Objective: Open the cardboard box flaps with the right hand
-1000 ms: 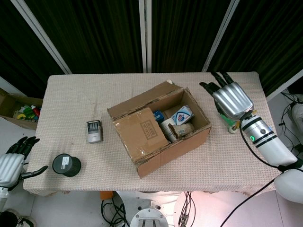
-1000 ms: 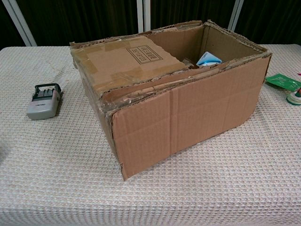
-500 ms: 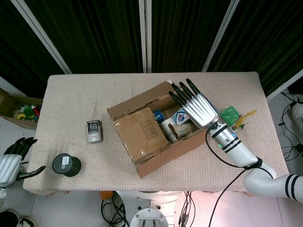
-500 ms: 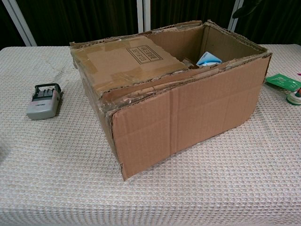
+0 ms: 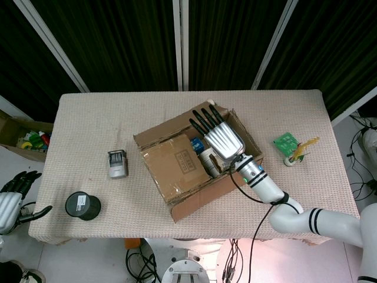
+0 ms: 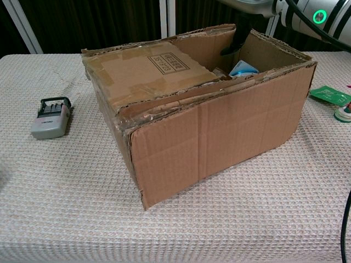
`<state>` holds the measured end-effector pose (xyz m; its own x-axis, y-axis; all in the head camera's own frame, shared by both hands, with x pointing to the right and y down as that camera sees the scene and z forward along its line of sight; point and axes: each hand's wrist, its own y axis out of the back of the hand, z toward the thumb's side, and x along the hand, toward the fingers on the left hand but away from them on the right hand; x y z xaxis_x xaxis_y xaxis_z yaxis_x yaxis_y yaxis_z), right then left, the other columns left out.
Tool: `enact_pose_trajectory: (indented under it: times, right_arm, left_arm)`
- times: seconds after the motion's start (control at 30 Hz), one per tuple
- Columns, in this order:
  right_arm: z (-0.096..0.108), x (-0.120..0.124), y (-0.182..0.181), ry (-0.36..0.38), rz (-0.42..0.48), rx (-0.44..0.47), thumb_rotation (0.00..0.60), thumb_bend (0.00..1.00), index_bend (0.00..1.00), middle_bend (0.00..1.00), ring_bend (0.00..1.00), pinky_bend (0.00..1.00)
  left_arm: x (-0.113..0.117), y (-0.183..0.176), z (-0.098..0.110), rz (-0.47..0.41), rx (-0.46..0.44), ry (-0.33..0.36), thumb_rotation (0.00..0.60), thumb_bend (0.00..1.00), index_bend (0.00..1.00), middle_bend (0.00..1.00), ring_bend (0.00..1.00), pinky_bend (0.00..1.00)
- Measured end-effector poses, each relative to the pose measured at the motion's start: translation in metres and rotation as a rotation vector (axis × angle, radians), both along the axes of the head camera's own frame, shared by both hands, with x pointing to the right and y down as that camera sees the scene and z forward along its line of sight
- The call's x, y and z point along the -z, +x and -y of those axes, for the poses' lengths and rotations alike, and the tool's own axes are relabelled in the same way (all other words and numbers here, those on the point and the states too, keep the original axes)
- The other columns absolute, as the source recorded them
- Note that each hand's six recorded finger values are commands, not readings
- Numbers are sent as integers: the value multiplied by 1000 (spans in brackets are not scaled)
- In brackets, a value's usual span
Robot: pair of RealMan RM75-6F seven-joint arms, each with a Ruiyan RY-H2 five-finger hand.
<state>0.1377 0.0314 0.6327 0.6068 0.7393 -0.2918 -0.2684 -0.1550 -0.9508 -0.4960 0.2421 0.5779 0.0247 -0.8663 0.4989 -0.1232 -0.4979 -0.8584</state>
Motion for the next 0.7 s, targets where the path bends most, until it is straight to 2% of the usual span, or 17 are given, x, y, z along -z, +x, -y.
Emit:
enact_pose_trajectory:
  times: [0.2, 0.47, 0.7]
  right_arm:
    - [-6, -11, -12, -37, 94, -24, 600, 0, 0, 0, 0, 0]
    - [-15, -24, -21, -60, 131, -21, 600, 0, 0, 0, 0, 0]
    - [-21, -26, -32, -115, 217, -41, 600, 0, 0, 0, 0, 0]
  left_arm:
    - [-2, -1, -1, -8, 0, -3, 44, 0, 119, 105, 52, 188]
    - [1, -3, -1, -4, 3, 4, 48, 0, 119, 105, 52, 188]
    - [2, -2, -1, -4, 1, 6, 47, 0, 119, 105, 52, 188]
